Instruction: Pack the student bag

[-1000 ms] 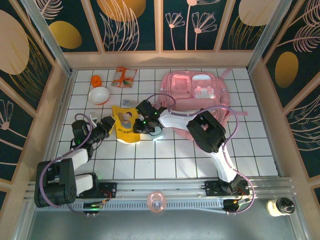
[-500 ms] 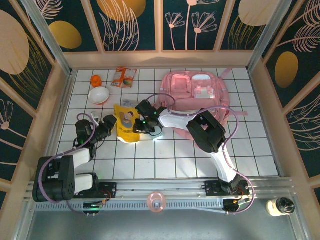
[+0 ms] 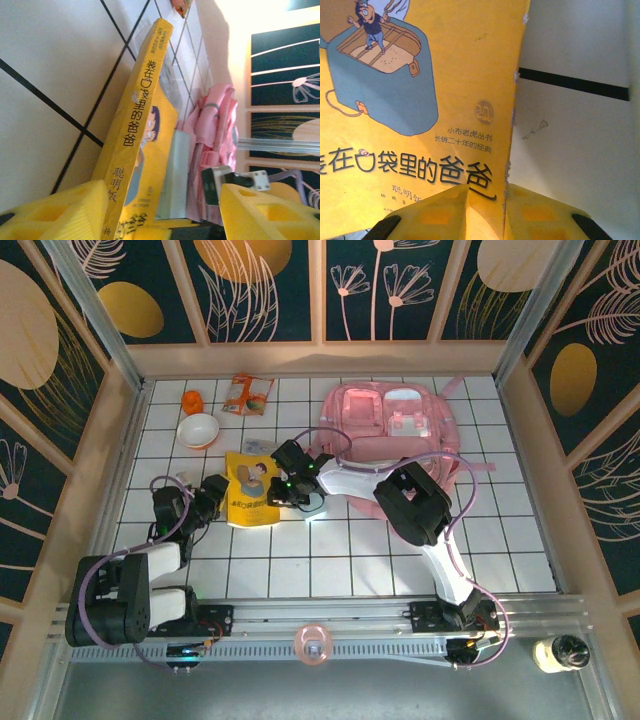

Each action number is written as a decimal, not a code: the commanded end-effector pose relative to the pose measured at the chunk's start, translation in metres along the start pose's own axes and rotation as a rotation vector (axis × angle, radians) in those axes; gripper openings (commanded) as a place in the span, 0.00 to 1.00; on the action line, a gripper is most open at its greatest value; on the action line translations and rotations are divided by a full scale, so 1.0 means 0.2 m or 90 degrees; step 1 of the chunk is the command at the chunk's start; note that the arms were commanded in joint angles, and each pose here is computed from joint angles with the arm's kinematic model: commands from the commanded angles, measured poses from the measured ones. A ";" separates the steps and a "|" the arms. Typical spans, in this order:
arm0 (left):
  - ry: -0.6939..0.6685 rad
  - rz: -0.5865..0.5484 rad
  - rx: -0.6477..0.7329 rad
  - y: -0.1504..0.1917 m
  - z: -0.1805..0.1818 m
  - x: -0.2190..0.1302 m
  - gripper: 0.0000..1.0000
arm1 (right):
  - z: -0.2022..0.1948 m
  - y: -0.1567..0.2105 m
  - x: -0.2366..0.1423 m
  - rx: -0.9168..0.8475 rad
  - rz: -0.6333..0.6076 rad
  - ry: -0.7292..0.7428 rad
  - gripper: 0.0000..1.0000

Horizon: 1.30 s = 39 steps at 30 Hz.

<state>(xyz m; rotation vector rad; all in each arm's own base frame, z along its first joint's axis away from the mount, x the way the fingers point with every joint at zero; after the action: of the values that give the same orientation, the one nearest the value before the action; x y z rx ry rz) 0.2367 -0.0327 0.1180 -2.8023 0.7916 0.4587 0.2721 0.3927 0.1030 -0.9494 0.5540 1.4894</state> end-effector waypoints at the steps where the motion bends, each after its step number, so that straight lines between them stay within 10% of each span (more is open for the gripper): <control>1: 0.010 0.255 -0.103 0.25 0.01 -0.03 0.62 | 0.15 0.11 0.08 -0.048 0.037 -0.093 0.20; 39: -0.368 0.128 0.135 0.11 0.22 -0.02 0.59 | -0.17 0.22 0.14 -0.009 0.073 0.139 0.12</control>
<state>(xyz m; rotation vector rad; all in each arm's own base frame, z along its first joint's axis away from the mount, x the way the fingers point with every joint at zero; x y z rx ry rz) 0.2263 -0.0359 0.0945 -2.2906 0.8139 0.9594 0.2677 0.3896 0.1038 -1.0251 0.5742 1.4392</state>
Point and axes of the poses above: each hand's point on the last joint's axis, 136 mm out from that joint toward the fingers, its own x axis out along the fingers, its own z axis along the line the jaws close on, y = z × x, the point moved 9 cm from there along -x, back along the fingers, and after that the axes turned 2 degrees about -x, right-handed, at the moved point
